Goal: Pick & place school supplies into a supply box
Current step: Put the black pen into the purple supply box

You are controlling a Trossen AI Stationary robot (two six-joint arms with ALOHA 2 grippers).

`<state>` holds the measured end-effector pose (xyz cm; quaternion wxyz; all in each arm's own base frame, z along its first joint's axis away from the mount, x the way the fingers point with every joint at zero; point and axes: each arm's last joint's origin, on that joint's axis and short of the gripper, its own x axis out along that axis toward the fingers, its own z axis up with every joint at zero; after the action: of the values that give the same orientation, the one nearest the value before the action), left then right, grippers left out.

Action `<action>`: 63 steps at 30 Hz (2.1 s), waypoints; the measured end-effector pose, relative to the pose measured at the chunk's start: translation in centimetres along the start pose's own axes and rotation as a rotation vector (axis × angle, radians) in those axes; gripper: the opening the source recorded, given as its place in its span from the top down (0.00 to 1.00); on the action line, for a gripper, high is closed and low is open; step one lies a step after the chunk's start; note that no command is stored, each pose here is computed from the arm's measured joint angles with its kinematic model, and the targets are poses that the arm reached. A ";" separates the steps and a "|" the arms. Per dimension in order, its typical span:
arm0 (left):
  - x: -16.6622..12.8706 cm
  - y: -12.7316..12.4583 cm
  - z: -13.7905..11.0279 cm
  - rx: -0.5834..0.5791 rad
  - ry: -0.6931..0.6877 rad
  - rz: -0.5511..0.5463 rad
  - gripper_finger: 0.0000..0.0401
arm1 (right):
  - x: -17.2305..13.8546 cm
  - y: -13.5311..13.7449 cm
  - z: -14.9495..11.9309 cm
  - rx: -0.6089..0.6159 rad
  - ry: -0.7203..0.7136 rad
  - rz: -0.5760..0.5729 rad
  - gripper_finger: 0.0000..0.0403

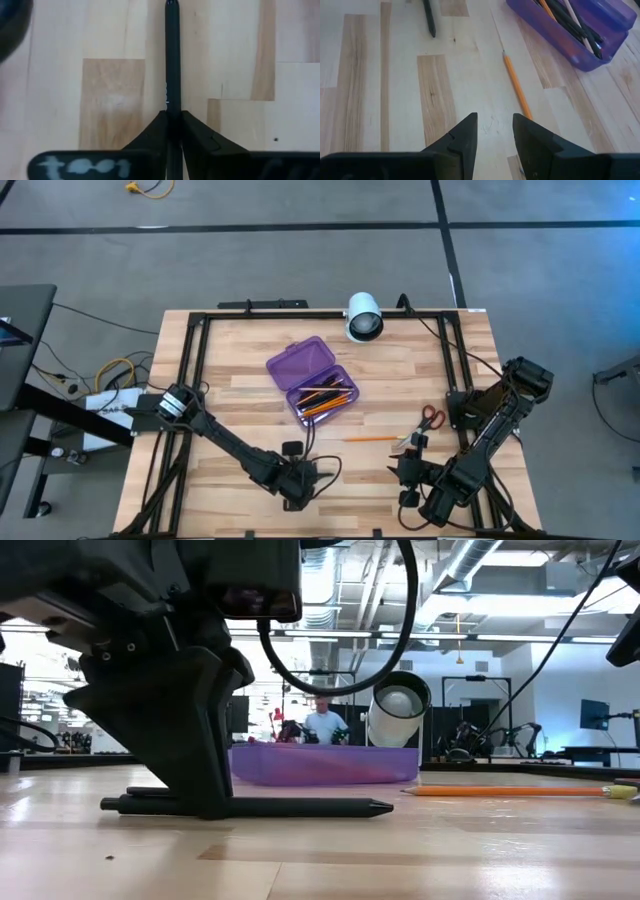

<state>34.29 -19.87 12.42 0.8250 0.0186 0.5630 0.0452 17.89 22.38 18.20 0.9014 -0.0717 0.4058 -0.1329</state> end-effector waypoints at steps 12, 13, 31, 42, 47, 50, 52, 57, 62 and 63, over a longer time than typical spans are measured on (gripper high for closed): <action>-0.1 -0.2 -0.4 -0.005 -0.018 0.063 0.93 | 0.0 0.0 0.1 0.000 -0.019 -0.012 0.71; -0.2 -0.2 -0.3 -0.006 -0.019 0.062 0.93 | 0.0 0.0 0.1 0.000 -0.020 -0.012 0.71; -1.7 -0.3 1.4 0.078 -0.047 0.127 0.96 | 0.0 0.0 0.1 0.000 -0.019 -0.013 0.71; -3.6 0.4 3.9 0.117 -0.108 0.193 0.96 | 0.0 0.0 0.1 0.000 -0.019 -0.013 0.71; -4.8 1.8 5.8 0.120 -0.136 0.284 0.96 | 0.0 0.0 0.1 -0.002 -0.019 -0.013 0.71; -5.1 3.2 6.9 0.124 -0.144 0.331 0.96 | 0.0 0.0 0.1 -0.001 -0.019 -0.013 0.71; -5.1 4.4 7.6 0.118 -0.140 0.359 0.96 | 0.0 0.0 0.0 -0.001 -0.019 -0.012 0.71; -4.3 8.3 8.6 0.061 -0.081 0.432 0.96 | 0.0 0.0 0.1 -0.001 -0.019 -0.013 0.71; -3.3 12.2 8.7 -0.008 -0.005 0.486 0.96 | 0.4 -0.2 -0.6 -0.007 -0.016 -0.017 0.71; -3.2 12.8 8.8 -0.018 0.005 0.498 0.96 | 0.5 -0.2 -0.7 -0.006 -0.015 -0.017 0.71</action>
<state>40.60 -7.29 19.60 0.7871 0.1494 0.5427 0.2521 17.67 22.00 17.41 0.9031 -0.0790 0.3987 -0.1387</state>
